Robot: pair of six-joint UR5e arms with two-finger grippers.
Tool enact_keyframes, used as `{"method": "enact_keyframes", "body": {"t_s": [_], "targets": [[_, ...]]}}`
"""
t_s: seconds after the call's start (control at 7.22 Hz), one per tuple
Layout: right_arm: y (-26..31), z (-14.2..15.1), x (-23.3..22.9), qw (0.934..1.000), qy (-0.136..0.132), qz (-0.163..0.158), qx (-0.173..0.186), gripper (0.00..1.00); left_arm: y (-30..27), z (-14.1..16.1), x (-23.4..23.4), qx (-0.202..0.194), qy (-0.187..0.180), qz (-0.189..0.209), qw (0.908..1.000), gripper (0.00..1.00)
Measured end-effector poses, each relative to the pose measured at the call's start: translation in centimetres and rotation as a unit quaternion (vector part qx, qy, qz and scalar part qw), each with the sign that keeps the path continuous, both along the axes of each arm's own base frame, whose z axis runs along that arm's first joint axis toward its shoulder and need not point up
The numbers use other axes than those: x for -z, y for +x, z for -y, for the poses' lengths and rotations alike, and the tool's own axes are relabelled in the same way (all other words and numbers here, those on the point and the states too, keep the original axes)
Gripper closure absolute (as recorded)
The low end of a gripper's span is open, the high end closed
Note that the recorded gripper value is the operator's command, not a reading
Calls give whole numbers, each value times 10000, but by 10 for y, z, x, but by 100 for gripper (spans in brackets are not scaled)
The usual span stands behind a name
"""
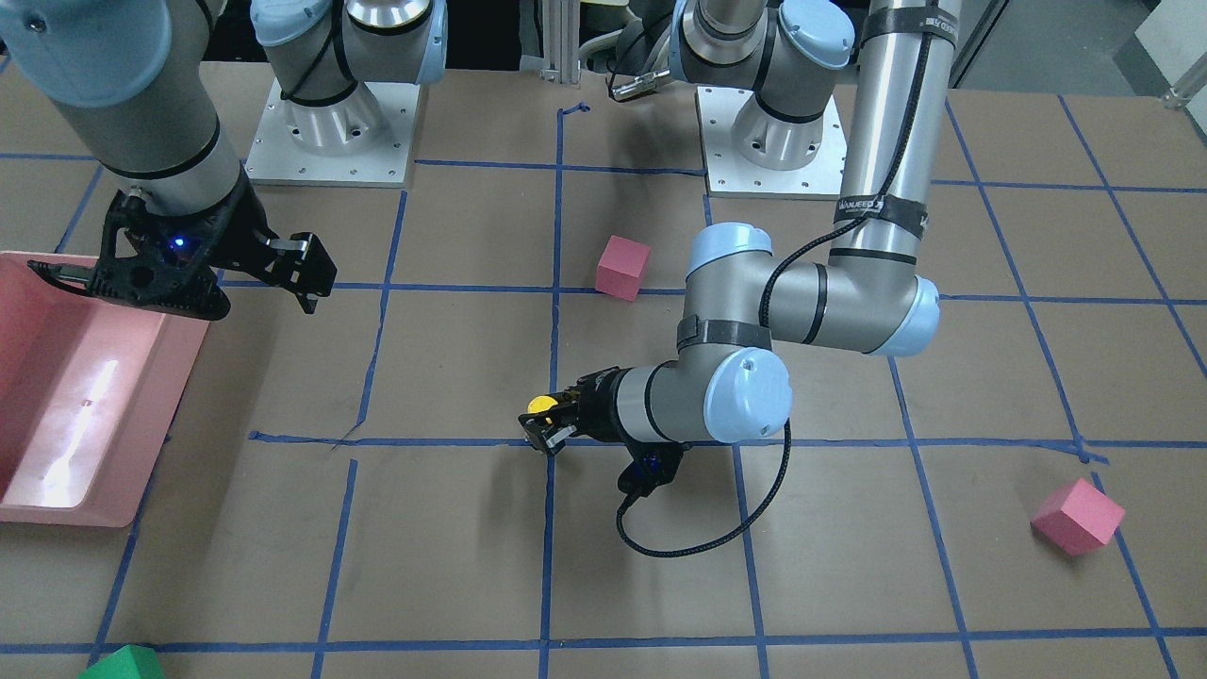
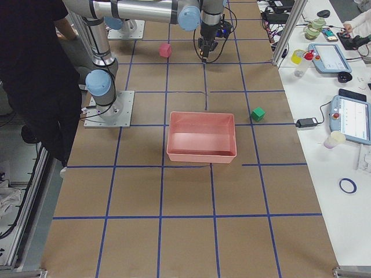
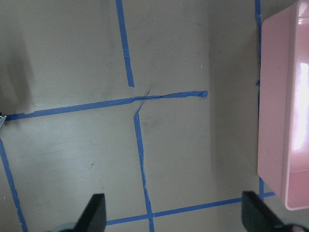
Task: Align button upright
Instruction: 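Rotate the button switch upright and set it down with the left gripper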
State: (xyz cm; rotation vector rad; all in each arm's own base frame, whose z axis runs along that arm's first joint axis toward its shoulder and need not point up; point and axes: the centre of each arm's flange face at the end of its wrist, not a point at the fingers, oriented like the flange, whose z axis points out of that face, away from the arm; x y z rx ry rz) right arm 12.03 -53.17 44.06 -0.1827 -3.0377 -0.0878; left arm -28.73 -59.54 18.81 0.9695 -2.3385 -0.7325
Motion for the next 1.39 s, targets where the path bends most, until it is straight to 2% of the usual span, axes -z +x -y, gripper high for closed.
{"method": "enact_keyframes", "body": {"t_s": [0.55,0.69,0.83,0.97,1.11,1.39], "targets": [[-1,2,3,10000,13,2,11,0,5,5,4,7,80,-21,10000,100],[-1,2,3,10000,21,4,10,0,5,4,6,19,115,-13,9999,91],[-1,3,4,10000,28,19,14,0,6,3,7,29,131,2,9999,55],[-1,3,6,10000,36,36,17,0,7,3,8,39,126,32,9999,45],[-1,3,6,10000,44,28,18,0,7,4,7,52,112,70,9999,24],[-2,3,7,10000,53,12,20,0,9,4,3,90,38,195,9998,7]]}}
